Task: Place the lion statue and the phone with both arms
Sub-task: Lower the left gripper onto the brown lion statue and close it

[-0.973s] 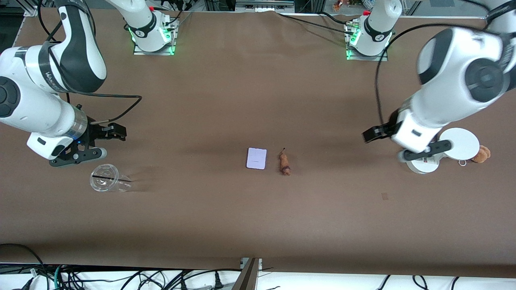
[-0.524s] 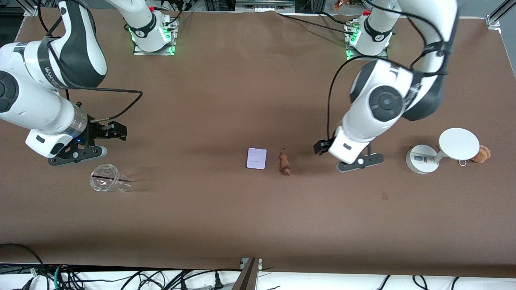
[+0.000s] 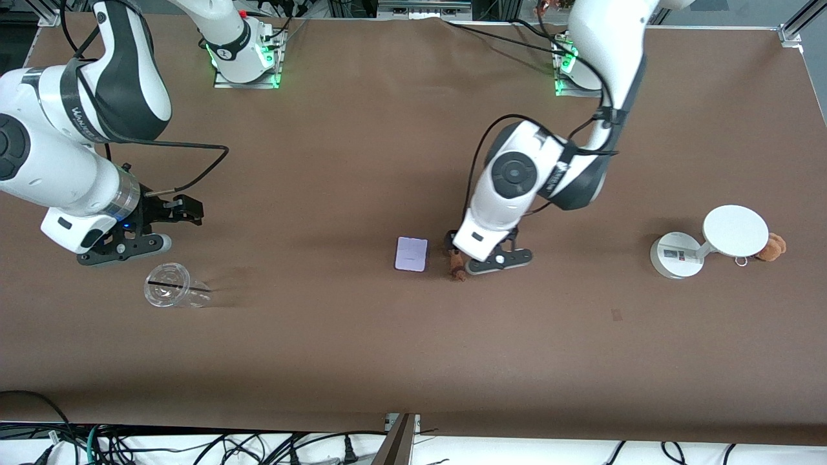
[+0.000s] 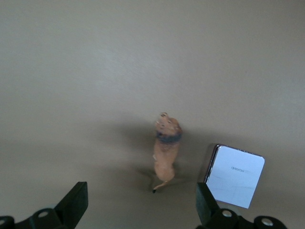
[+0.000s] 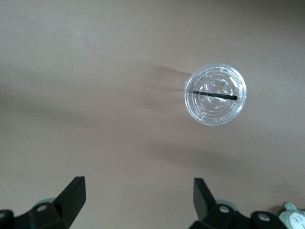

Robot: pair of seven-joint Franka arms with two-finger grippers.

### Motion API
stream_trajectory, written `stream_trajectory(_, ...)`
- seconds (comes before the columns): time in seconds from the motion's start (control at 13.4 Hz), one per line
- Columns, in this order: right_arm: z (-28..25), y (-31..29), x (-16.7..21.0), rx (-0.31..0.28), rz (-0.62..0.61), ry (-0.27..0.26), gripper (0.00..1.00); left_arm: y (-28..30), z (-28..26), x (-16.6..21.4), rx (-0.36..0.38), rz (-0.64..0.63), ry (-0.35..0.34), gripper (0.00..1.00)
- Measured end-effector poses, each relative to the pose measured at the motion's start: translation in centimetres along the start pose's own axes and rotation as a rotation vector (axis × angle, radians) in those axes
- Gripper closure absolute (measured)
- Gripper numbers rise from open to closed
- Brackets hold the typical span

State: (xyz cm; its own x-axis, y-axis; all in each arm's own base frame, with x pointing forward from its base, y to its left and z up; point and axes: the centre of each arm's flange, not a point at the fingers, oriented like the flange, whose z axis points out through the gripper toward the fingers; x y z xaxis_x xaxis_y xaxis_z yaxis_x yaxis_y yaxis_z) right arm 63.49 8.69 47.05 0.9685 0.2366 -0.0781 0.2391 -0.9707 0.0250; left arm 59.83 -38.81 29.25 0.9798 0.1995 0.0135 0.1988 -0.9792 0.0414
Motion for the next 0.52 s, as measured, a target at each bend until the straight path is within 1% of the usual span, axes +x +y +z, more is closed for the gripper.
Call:
stream_trajectory(0.22, 0.0, 0.0, 0.0, 0.0, 0.0, 0.0, 0.0, 1.0, 3.1, -0.6, -0.006, 0.022, 0.017, 0.0)
stream_trajectory(0.52, 0.0, 0.0, 0.0, 0.0, 0.0, 0.0, 0.0, 1.2, 6.7, -0.3, -0.006, 0.054, 0.069, 0.0)
